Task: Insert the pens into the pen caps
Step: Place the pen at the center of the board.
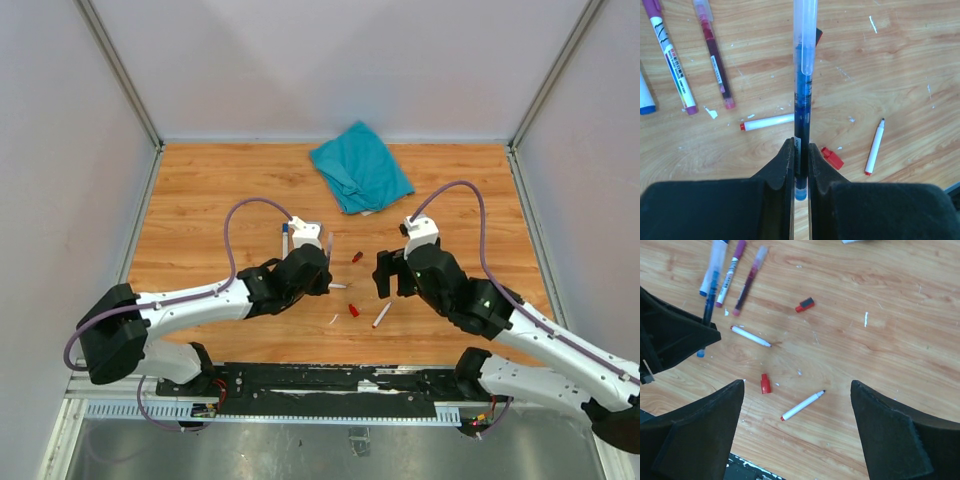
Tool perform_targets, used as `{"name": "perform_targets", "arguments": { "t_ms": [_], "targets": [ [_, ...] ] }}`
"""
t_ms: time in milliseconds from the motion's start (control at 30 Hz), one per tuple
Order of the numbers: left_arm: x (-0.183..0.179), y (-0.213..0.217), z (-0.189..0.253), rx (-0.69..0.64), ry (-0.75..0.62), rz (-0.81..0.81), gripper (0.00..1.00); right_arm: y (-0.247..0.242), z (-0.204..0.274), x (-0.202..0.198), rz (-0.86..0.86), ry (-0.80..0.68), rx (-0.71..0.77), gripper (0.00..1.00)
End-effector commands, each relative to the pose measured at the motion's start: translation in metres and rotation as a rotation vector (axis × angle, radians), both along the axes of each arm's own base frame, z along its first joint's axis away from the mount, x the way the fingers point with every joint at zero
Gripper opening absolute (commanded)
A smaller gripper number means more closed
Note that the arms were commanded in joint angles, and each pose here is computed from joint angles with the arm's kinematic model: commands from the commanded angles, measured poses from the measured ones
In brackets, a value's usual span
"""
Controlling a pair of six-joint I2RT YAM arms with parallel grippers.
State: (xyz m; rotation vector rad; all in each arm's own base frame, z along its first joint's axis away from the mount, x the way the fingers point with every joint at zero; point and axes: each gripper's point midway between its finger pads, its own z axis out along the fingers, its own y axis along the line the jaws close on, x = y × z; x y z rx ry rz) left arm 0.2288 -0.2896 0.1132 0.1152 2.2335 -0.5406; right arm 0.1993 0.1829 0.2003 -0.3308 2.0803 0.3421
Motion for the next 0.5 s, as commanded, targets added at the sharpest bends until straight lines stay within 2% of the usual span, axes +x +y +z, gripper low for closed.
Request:
{"name": "perform_targets", "arguments": {
  "t_ms": [0,200,467],
  "targets": [
    [0.014,-0.005,0.01,-0.024,-0.014,0.058,0.01,-0.016,-0.013,0.001,-0.013,0.109,0.024,0.88],
    [0.022,-0.002,0.005,0.003,-0.001,0.109,0.0,-0.033,-0.03,0.003,-0.063,0.182,0.108,0.9],
    [0.027,-0.005,0.001,0.015,0.014,0.117,0.01,-0.044,-0.039,0.0,-0.092,0.191,0.088,0.91]
  ]
}}
